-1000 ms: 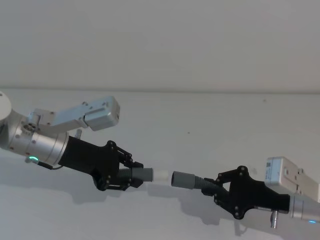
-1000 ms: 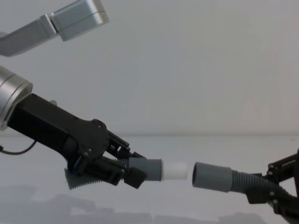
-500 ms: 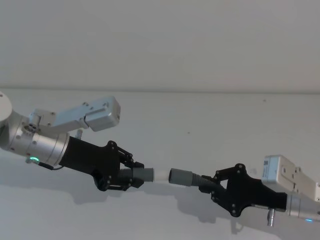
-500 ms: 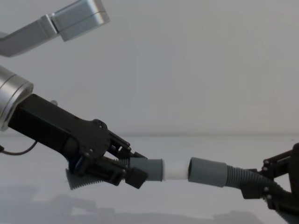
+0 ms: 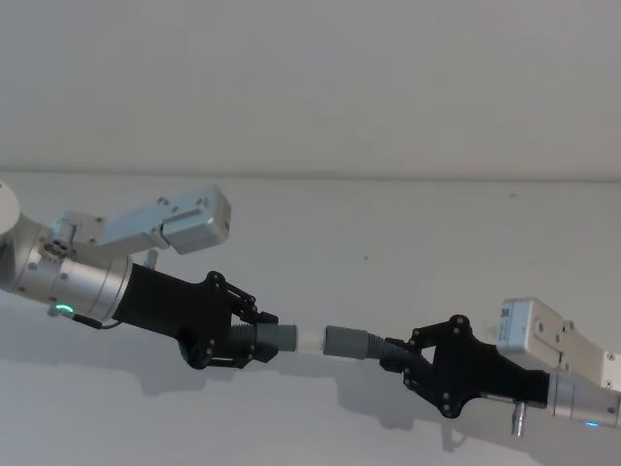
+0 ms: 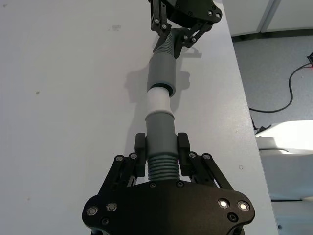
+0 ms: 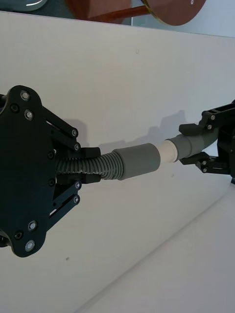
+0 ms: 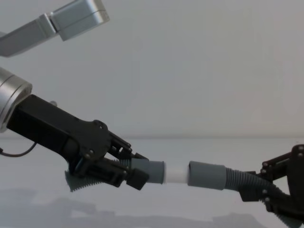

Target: Use both hands to pick up one end of the pipe from the table, align the ends, and insert them.

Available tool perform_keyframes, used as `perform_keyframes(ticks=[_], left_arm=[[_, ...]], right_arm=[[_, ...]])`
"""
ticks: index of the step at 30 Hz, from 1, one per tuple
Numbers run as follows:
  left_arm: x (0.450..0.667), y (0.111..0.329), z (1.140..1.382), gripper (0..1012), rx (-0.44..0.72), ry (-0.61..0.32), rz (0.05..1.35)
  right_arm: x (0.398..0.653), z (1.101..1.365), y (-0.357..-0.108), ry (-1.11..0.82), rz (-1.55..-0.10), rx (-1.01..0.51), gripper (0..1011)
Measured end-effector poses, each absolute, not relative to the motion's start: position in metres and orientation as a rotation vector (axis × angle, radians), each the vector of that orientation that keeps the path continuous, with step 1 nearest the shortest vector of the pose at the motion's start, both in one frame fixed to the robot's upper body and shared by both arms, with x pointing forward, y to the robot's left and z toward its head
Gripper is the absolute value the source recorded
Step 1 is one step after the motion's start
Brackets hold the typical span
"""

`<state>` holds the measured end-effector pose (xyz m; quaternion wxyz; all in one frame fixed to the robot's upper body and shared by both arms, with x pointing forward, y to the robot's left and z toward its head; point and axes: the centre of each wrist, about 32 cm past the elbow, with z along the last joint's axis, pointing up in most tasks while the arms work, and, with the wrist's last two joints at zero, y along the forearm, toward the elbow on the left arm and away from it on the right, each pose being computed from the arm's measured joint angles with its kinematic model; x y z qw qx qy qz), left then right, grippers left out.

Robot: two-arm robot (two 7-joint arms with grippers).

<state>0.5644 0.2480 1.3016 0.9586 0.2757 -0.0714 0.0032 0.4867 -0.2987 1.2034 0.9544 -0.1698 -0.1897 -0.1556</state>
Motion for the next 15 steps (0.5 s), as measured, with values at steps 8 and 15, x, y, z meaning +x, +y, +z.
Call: perform_keyframes(ticks=[8, 15], left_arm=[[0.5643, 0.2487, 1.3026, 361, 0.555, -0.15, 0.008], [0.5637, 0.2492, 1.3035, 361, 0.553, -0.153, 0.005]], right_arm=[[0.4874, 1.2037, -0.2974, -0.385, -0.311, -0.35, 141], [0.4879, 1.2036, -0.2968, -0.384, -0.307, -0.355, 141]])
